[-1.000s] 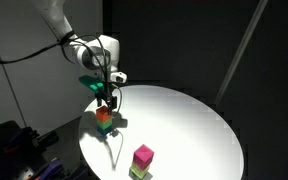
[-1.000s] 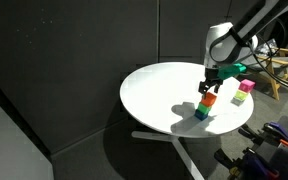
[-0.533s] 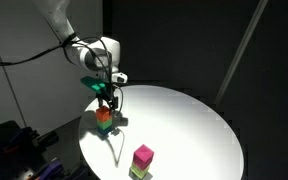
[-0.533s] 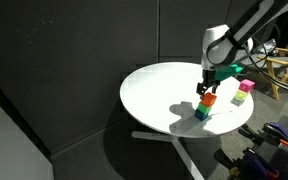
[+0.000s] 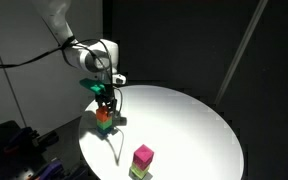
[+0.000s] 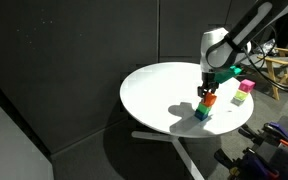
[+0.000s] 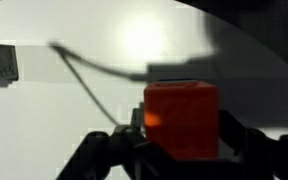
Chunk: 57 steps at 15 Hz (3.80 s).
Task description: Put the orange block on the table
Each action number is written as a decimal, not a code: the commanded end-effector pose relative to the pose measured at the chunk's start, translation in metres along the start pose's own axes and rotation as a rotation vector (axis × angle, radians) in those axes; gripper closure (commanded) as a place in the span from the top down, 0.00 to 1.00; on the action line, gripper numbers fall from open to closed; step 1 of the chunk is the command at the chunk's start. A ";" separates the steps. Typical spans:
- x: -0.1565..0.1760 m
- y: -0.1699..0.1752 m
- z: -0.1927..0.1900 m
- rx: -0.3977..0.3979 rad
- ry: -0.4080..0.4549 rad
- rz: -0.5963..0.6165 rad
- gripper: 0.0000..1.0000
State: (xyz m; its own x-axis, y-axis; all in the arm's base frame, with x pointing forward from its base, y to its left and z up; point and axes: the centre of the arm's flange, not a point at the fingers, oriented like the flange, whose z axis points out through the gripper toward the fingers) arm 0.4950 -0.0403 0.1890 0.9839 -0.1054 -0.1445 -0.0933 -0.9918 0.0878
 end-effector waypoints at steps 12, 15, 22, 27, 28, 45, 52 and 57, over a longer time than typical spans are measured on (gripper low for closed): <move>0.005 0.009 -0.027 0.001 0.007 0.043 0.23; 0.006 0.017 -0.034 0.005 -0.001 0.063 0.23; 0.014 0.047 -0.039 0.004 -0.024 0.120 0.23; 0.021 0.064 -0.036 -0.003 -0.014 0.136 0.23; 0.022 0.067 -0.035 -0.005 -0.014 0.141 0.23; 0.044 0.106 -0.018 -0.019 -0.037 0.213 0.23; 0.038 0.102 -0.014 -0.023 -0.026 0.199 0.48; 0.038 0.103 -0.014 -0.023 -0.026 0.199 0.48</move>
State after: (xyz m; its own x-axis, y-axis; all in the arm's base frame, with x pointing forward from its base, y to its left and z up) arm 0.5250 -0.1450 0.2059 0.9421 -0.3011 -0.1473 -0.2817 -0.9494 0.1392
